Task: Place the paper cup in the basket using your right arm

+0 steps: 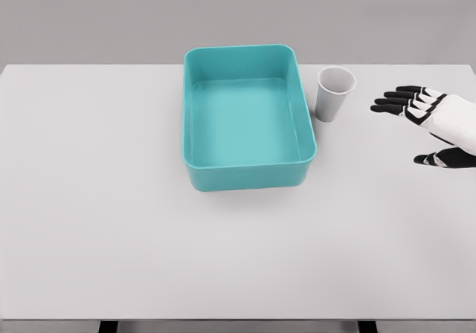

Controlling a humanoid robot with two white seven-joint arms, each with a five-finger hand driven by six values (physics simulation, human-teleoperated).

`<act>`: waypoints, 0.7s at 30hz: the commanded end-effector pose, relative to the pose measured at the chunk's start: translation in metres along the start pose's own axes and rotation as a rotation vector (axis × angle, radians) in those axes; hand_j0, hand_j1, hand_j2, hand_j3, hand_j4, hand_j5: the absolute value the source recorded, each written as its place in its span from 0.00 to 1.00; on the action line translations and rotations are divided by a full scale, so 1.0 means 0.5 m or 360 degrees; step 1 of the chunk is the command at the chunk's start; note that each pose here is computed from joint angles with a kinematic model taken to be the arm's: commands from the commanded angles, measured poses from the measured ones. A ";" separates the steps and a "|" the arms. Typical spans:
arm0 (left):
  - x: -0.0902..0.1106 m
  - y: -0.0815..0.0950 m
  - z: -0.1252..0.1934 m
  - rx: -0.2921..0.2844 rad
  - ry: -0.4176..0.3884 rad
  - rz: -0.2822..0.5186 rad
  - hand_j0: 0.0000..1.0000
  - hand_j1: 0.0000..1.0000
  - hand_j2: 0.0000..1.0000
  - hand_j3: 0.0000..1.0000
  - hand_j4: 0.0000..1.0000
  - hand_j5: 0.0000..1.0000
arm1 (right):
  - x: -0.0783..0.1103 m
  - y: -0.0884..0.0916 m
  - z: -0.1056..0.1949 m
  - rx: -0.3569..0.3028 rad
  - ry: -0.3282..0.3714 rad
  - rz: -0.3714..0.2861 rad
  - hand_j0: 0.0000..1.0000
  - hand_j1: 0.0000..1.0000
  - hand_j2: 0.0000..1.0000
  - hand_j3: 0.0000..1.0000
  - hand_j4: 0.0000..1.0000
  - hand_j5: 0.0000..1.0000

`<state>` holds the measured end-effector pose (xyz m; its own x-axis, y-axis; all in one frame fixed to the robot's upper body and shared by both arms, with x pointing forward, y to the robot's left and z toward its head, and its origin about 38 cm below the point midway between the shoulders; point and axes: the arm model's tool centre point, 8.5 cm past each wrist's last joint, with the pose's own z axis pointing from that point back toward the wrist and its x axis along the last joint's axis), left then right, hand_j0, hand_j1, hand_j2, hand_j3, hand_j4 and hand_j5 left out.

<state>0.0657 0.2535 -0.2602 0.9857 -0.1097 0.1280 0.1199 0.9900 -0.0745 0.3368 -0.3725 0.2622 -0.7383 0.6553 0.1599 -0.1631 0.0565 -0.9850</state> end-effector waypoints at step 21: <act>0.000 0.000 0.000 0.0000 0.0000 0.0001 1.00 1.00 1.00 1.00 1.00 1.00 | -0.080 0.019 -0.012 -0.0245 0.0076 -0.0948 1.00 1.00 1.00 1.00 1.00 1.00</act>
<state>0.0658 0.2535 -0.2602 0.9857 -0.1093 0.1282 0.1195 0.9900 -0.0745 0.3673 -0.3945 0.2749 -0.6193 0.5308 0.5786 -0.3692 0.4535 -0.8112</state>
